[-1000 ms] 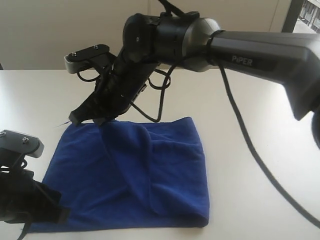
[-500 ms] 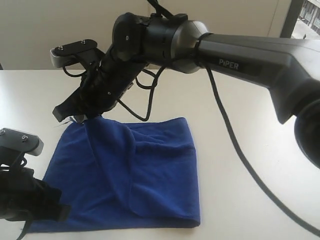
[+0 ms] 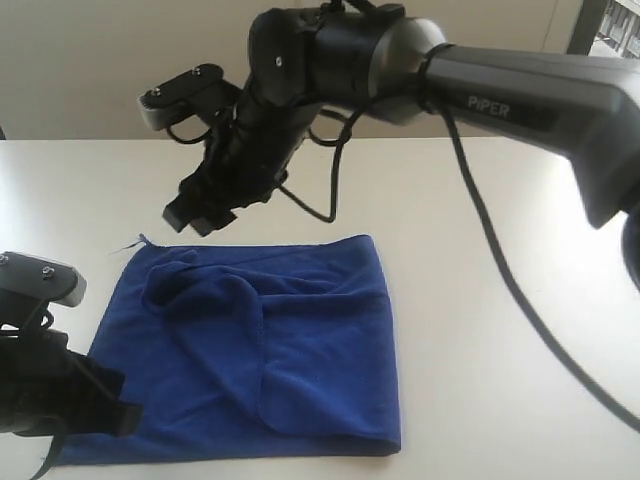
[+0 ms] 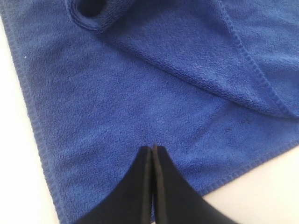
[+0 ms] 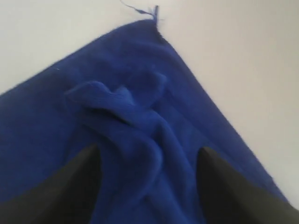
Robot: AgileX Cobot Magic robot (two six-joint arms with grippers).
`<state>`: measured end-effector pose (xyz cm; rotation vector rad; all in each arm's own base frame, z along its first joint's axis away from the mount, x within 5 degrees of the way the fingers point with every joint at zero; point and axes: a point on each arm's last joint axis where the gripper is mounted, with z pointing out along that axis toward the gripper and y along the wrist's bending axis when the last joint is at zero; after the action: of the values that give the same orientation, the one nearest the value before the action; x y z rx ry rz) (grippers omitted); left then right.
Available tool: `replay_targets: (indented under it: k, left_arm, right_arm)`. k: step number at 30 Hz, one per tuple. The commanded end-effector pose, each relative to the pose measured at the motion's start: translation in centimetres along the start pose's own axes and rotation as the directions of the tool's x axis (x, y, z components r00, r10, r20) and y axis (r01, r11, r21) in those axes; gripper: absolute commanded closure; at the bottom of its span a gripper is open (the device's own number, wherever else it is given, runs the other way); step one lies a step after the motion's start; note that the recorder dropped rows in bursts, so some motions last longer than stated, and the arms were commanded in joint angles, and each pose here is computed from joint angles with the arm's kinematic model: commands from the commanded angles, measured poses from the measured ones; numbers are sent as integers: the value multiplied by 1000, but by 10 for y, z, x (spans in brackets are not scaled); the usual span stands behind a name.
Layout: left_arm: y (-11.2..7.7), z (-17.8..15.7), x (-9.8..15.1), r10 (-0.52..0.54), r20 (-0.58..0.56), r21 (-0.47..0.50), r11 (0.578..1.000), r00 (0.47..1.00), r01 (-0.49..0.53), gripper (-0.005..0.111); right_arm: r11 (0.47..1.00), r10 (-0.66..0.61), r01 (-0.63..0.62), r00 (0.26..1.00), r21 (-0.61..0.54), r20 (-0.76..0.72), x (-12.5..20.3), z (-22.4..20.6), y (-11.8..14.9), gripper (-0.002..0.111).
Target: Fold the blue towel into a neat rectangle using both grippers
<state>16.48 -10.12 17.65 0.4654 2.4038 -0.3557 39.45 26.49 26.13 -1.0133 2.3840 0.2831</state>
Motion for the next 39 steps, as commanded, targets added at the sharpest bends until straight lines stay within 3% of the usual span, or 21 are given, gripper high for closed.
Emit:
replay_targets:
  k: [1,8,16,23,27,31,39]
  left_arm:
    - [-1,-1,1,-2,6,3,1000,1000,1,107]
    - [-1,-1,1,-4,6,3,1000,1000,4,107]
    - [-1,-1,1,-4,8,2,1000,1000,4,107]
    - [-1,-1,1,-4,8,2,1000,1000,4,107]
    - [0,-1,1,-4,12,2,1000,1000,4,107]
    - [0,-1,1,-4,12,2,1000,1000,4,107]
    - [0,-1,1,-4,12,2,1000,1000,4,107]
  right_arm:
    - [993,2,3,999,120,-45,9,-19,-39,55]
    - [983,100,-79,988,168,-117,35,-3,-90,83]
    - [986,114,-81,965,144,-237,64,52,-107,101]
    - [991,104,-71,944,116,-313,85,92,-109,103]
    - [987,69,-8,922,161,-380,94,97,-115,103]
    - [955,150,-27,903,296,-402,104,90,-137,103]
    - [918,343,-166,789,360,-510,146,65,-186,103]
